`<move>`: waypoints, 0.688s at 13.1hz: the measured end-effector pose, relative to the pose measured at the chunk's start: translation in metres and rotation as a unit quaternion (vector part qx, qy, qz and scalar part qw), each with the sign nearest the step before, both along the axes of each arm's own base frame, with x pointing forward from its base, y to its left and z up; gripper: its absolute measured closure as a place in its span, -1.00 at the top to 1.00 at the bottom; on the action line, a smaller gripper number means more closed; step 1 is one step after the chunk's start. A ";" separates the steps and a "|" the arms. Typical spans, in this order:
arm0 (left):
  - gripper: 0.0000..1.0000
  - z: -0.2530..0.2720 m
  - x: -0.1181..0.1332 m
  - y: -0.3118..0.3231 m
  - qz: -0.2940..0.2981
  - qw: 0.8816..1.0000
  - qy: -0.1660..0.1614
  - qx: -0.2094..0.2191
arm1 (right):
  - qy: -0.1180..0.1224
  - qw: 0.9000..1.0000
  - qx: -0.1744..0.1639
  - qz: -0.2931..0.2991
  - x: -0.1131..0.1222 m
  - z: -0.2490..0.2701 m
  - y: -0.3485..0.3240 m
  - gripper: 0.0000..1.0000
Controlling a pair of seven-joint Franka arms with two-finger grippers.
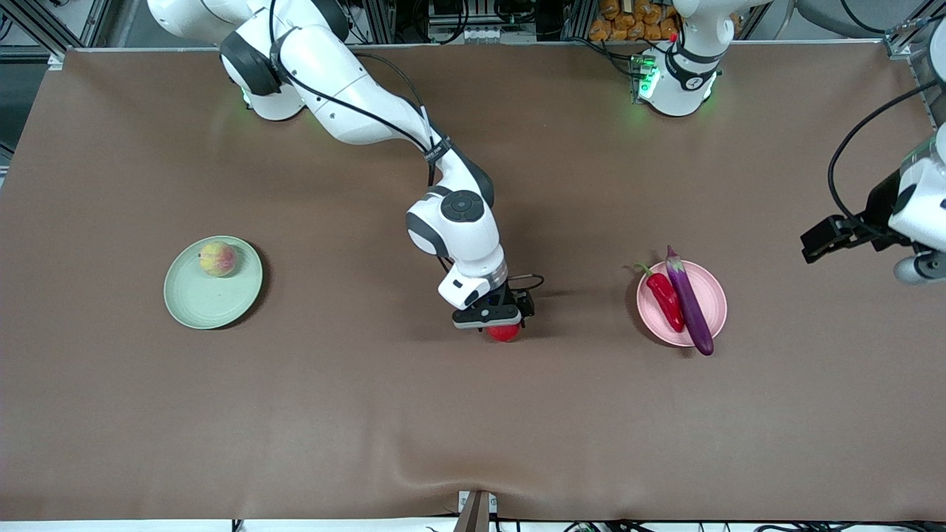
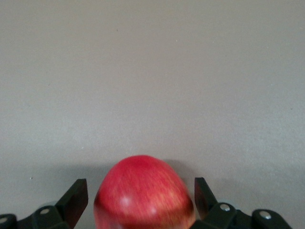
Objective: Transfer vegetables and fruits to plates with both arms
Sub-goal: 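Carry the pomegranate to the green plate while the left gripper withdraws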
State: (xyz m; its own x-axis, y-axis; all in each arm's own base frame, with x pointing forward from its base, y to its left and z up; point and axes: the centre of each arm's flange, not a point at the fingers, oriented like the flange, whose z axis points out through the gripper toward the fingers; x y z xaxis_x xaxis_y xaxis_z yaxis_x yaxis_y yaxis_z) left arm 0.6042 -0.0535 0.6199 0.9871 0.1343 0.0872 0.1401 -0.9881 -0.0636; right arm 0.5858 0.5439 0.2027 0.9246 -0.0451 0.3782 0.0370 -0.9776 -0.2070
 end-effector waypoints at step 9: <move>1.00 0.019 -0.050 0.043 -0.035 0.998 0.020 -0.050 | 0.000 1.000 -0.007 -0.009 0.008 0.008 -0.004 0.65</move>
